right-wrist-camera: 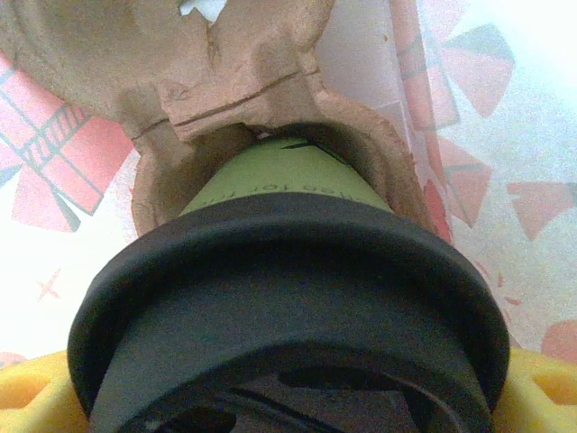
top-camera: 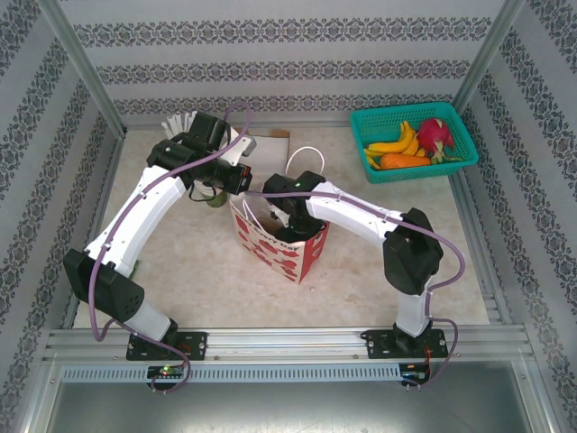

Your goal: Pack the takeout coffee

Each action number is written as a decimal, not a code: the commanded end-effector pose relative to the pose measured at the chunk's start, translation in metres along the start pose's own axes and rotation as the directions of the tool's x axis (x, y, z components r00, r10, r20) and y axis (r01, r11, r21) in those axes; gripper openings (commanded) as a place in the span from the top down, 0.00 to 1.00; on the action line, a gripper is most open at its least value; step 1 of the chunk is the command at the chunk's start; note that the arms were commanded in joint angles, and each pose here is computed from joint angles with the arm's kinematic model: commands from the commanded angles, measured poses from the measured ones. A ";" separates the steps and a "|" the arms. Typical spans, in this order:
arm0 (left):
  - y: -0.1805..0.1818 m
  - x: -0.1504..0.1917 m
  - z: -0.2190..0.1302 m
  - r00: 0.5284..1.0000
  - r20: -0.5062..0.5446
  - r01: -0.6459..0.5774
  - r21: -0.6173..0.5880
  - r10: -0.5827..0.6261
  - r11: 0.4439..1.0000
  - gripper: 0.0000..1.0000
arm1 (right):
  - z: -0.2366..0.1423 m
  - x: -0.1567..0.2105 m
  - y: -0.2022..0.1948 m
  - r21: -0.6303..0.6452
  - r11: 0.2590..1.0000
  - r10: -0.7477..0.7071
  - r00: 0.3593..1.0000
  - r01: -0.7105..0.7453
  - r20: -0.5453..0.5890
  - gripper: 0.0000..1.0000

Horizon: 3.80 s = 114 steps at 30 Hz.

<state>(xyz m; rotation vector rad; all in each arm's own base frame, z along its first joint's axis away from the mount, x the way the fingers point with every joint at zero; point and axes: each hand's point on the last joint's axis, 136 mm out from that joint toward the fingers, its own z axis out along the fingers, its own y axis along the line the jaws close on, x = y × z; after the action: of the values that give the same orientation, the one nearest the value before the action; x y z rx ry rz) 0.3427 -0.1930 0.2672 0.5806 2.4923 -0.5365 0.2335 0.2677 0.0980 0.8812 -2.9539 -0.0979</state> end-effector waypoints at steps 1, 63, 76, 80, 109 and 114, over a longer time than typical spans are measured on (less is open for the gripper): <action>-0.008 -0.009 -0.007 0.999 0.045 0.020 0.051 -0.022 0.999 1.00 | 0.057 0.015 -0.020 0.072 0.996 0.071 0.983 -0.059 -0.172 0.59; -0.013 -0.012 -0.002 0.999 0.037 0.030 0.091 -0.034 0.995 1.00 | 0.063 -0.025 -0.018 0.034 0.992 0.126 0.983 -0.123 -0.130 0.50; 0.014 -0.004 0.000 0.998 0.006 0.070 -0.065 -0.069 0.995 1.00 | -0.032 -0.030 -0.002 -0.047 0.992 0.116 0.993 -0.114 0.036 0.15; 0.008 -0.007 -0.003 0.998 0.011 0.069 -0.040 -0.068 0.997 1.00 | -0.043 -0.025 -0.001 -0.039 0.994 0.108 0.993 -0.106 0.046 0.13; 0.011 -0.004 0.003 0.995 -0.025 0.098 -0.049 -0.100 0.994 1.00 | -0.134 -0.028 0.016 -0.099 0.995 0.036 0.965 -0.010 0.259 0.02; 0.012 -0.005 0.002 0.993 -0.018 0.113 -0.053 -0.114 0.992 1.00 | -0.173 -0.032 0.024 -0.152 0.988 0.047 0.921 0.013 0.387 0.02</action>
<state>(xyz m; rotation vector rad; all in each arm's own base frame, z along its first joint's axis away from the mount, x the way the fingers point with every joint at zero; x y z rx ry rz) 0.3548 -0.1867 0.2598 0.4592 2.5519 -0.5150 0.2645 0.2910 0.2368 0.8487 -3.2017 -0.4129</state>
